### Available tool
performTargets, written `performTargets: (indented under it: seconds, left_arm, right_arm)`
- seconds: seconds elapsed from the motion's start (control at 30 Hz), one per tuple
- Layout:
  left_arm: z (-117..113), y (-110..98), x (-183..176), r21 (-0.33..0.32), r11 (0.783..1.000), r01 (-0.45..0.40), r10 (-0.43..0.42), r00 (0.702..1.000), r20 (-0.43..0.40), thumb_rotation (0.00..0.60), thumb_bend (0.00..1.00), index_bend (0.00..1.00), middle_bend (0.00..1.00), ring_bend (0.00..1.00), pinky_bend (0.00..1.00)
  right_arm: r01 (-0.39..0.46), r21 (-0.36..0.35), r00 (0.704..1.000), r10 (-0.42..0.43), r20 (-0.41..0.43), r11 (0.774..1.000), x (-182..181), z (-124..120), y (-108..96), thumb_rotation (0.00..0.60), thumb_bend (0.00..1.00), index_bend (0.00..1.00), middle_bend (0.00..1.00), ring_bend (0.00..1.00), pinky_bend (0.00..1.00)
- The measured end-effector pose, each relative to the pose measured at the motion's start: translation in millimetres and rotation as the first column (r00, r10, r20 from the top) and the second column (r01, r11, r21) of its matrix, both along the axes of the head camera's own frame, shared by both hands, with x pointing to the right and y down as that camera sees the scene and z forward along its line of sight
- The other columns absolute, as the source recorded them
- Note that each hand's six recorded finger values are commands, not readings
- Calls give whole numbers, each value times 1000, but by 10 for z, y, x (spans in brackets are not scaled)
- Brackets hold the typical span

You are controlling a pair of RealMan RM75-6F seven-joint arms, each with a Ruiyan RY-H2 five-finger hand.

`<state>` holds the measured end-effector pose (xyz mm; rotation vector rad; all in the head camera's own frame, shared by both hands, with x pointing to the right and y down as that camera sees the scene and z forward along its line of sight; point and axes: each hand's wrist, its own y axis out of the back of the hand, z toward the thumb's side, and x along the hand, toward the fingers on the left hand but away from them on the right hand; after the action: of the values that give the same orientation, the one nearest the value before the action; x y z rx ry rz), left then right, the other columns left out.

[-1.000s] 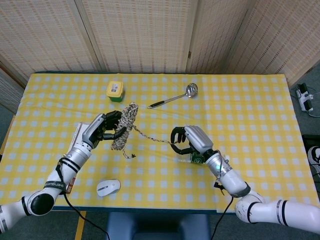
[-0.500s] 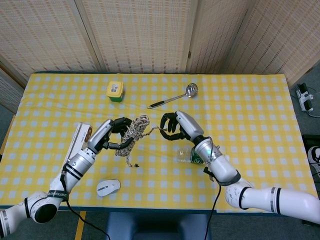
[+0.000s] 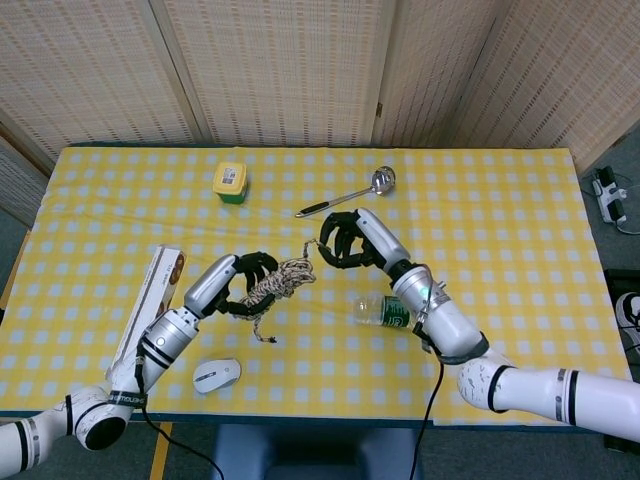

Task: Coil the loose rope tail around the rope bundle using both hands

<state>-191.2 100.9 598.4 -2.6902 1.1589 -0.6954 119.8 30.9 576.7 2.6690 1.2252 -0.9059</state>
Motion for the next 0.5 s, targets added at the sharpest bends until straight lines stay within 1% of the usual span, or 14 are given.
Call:
performTargets:
  seconds: [0.2, 0.27, 0.5]
  left_arm:
    - [60, 43, 68, 90, 994, -65, 55, 992, 111, 600, 643, 611, 663, 615, 649]
    - [76, 61, 110, 116, 989, -90, 72, 986, 150, 600, 643, 611, 663, 616, 649]
    - [117, 123, 259, 173, 972, -158, 113, 964, 242, 600, 643, 613, 664, 617, 649]
  right_arm:
    - [7, -9, 999, -7, 37, 1000, -59, -75, 24, 600, 616, 738, 548, 603, 596]
    - [18, 1, 999, -18, 44, 1000, -91, -107, 35, 600, 617, 738, 548, 605, 599]
    - [33, 23, 997, -35, 67, 999, -185, -206, 76, 600, 621, 745, 554, 604, 599]
